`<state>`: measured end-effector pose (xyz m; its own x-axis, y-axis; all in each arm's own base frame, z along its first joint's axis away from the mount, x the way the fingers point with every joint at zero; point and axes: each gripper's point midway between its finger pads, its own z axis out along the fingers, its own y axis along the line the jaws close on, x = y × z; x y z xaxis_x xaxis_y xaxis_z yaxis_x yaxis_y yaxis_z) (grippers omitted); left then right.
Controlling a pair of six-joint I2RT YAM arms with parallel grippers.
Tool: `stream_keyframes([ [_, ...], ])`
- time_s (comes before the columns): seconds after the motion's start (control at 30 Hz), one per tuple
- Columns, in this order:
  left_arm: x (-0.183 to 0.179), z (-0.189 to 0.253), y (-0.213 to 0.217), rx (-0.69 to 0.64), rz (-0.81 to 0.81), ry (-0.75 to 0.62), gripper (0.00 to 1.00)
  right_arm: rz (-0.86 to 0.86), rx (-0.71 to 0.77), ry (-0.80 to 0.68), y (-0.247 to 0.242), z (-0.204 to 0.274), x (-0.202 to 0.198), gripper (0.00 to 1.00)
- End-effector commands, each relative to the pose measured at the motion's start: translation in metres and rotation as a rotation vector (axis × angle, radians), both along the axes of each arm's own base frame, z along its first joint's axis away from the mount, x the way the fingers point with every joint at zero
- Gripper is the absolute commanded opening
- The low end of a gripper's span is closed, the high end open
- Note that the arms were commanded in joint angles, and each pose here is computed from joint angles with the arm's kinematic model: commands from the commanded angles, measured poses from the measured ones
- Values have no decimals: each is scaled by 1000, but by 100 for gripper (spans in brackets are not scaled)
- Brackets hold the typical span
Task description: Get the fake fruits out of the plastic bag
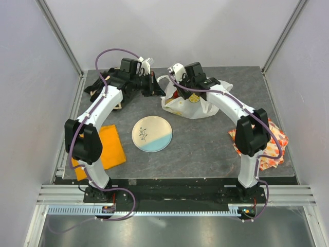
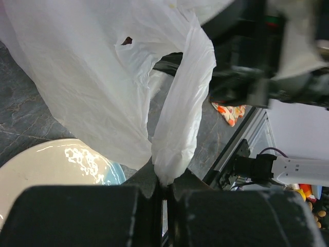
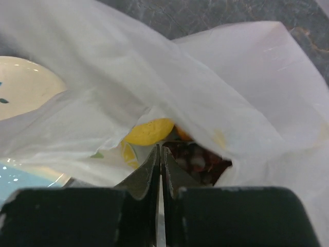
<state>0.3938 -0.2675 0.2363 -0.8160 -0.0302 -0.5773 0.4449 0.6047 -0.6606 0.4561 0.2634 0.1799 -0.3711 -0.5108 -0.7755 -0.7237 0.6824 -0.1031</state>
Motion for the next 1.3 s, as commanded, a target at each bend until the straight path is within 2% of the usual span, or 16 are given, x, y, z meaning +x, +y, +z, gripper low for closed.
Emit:
stream_keyframes([
  [0.0,2,13,4,-3,21,-42,1,-44,-1,-32,8,0,21,8],
  [0.1,6,20,6,-3,37,-60,1,-69,-93,13,-14,-25,4,6],
  [0.3,1,18,11,8,39,-63,2,-52,-240,178,-66,-68,-81,4],
  [0.37,-1,16,12,10,37,-59,1,-16,-250,206,-75,-71,-107,4],
  [0.5,-7,14,11,-3,25,-41,2,-12,-297,187,-91,-71,-126,4],
  [0.63,-13,11,9,-13,22,-17,2,-31,-287,143,-90,-54,-112,5],
  [0.67,-12,10,10,-8,26,-15,1,-32,-250,107,-83,-37,-101,6],
  [0.8,-10,5,14,14,47,-23,2,-30,-180,42,-62,-9,-73,29],
  [0.93,-9,3,15,25,43,-37,2,-69,-172,52,-49,-21,-43,40],
  [1.03,-10,1,15,28,42,-35,2,-106,-160,52,-40,-31,-23,44],
  [1.27,-6,6,14,25,34,-59,2,-148,-136,29,-22,-37,17,43],
])
